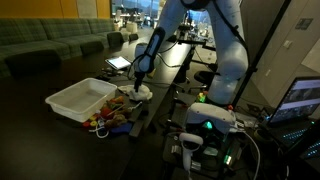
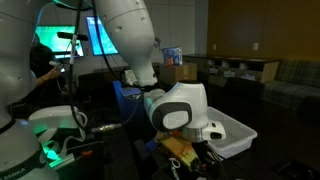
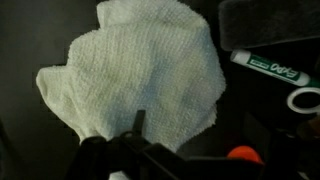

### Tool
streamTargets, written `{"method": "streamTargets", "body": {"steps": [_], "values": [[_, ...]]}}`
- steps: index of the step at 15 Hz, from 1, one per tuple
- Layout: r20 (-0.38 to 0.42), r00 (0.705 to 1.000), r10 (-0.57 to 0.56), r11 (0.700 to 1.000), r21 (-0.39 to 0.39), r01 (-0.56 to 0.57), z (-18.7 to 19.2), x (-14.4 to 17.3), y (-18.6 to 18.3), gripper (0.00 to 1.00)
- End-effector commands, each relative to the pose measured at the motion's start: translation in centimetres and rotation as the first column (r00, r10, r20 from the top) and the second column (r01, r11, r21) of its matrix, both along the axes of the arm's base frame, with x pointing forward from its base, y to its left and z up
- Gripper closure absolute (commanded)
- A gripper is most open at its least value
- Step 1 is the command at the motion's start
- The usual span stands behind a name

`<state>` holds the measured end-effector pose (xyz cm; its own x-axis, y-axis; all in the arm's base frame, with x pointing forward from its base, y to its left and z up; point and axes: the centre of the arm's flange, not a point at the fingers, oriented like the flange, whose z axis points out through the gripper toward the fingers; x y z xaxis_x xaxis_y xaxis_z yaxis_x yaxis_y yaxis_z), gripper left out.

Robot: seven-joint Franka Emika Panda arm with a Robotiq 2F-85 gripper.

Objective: Wipe the counter with the cloth

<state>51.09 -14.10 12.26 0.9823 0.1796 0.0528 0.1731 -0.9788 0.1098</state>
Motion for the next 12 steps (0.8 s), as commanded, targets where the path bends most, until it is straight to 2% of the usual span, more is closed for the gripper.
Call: {"method": "streamTargets", "body": {"steps": [1,8,9,10,12], "values": [[0.010,1.000,-0.026,1.000,0.011,0.026,-5.0,4.0,-3.5,0.00],[-0.042,0.996,-0.080,0.997,0.000,0.080,-10.6,5.4,-7.1,0.00],[-0.048,0.996,-0.076,0.997,-0.001,0.076,-10.7,5.4,-7.2,0.25],[-0.057,0.996,-0.073,0.997,-0.002,0.073,-10.8,5.5,-7.2,0.27],[-0.071,0.995,-0.072,0.997,-0.019,0.071,-10.9,5.4,-7.1,0.41]]}}
